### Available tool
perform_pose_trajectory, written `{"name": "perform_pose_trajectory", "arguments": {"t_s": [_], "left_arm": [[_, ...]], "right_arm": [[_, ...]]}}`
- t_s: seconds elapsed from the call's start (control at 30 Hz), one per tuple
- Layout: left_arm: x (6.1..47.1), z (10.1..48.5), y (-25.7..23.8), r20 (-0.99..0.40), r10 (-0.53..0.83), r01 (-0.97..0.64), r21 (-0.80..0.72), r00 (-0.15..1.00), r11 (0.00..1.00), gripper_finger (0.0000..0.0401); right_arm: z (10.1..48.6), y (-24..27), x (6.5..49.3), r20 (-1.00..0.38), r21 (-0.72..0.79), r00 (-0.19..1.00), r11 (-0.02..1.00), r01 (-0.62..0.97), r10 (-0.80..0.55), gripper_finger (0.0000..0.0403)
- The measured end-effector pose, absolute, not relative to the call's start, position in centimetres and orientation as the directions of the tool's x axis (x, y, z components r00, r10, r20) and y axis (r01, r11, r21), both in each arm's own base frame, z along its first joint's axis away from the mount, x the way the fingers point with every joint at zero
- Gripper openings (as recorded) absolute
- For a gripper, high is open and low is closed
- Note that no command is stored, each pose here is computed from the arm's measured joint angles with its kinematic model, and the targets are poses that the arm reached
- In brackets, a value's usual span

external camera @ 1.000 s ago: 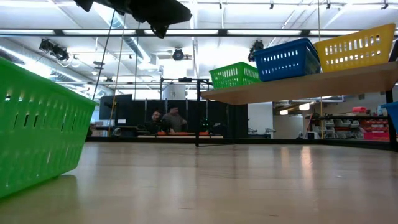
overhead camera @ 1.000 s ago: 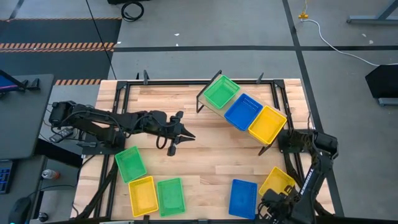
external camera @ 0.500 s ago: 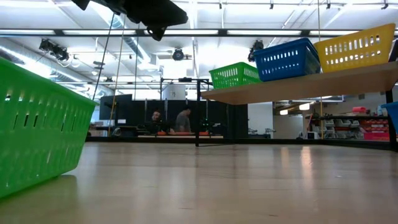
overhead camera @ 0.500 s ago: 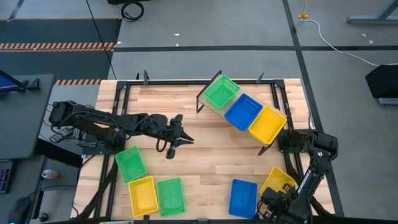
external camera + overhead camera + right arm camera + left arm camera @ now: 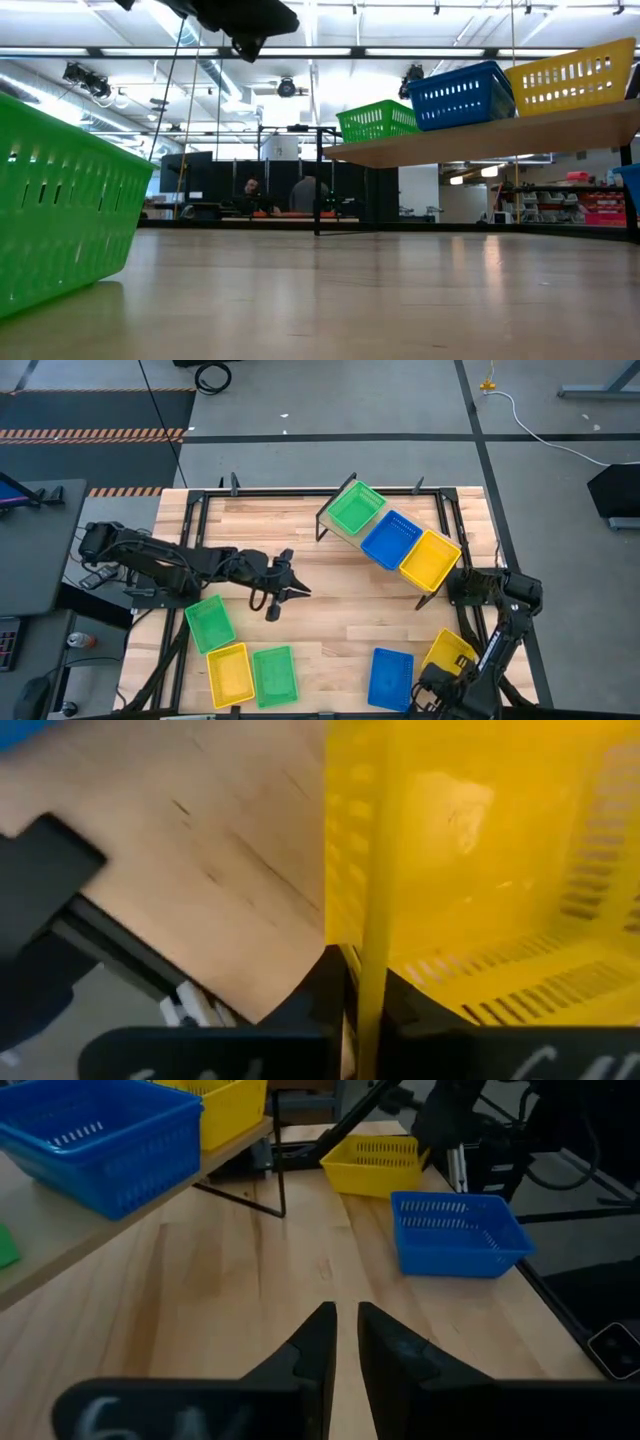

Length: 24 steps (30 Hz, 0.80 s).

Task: Stack baskets on shelf by color
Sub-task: Stack the right yellow bin on top of the yellow bin on the shelf

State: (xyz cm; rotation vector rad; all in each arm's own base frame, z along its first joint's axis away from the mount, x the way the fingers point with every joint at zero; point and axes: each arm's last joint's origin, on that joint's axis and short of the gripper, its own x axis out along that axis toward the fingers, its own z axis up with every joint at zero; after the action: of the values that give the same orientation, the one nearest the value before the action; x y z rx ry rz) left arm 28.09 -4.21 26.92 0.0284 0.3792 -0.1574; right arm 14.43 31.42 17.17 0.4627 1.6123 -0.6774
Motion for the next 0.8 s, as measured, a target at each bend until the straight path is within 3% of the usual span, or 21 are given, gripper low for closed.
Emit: {"name": "perform_pose_trajectory", "arguments": {"t_s": [0.23,0.33,0.43,0.8], "left_arm": [[27.9,26.9,-5.1,-0.370,-0.143,0.158,0.012,0.918,0.987,0.0052],[27.9,26.9,-5.4,-0.369,-0.149,0.165,0.014,0.918,0.986,0.0052],[27.8,27.0,-5.7,-0.367,-0.158,0.175,0.014,0.917,0.984,0.0052],[27.7,27.0,-6.3,-0.366,-0.159,0.174,0.008,0.917,0.985,0.0052]], "right_arm": [[22.2,31.5,16.5,-0.987,-0.163,-0.110,0.775,0.611,-0.121,0.0012],[24.8,30.2,16.7,-0.960,-0.281,-0.165,0.762,0.584,-0.227,0.0012],[26.4,30.0,17.6,-0.980,-0.201,-0.113,0.799,0.567,-0.166,0.0009],[30.3,25.3,19.9,-0.986,-0.104,0.057,0.837,0.536,-0.159,0.0009]]}}
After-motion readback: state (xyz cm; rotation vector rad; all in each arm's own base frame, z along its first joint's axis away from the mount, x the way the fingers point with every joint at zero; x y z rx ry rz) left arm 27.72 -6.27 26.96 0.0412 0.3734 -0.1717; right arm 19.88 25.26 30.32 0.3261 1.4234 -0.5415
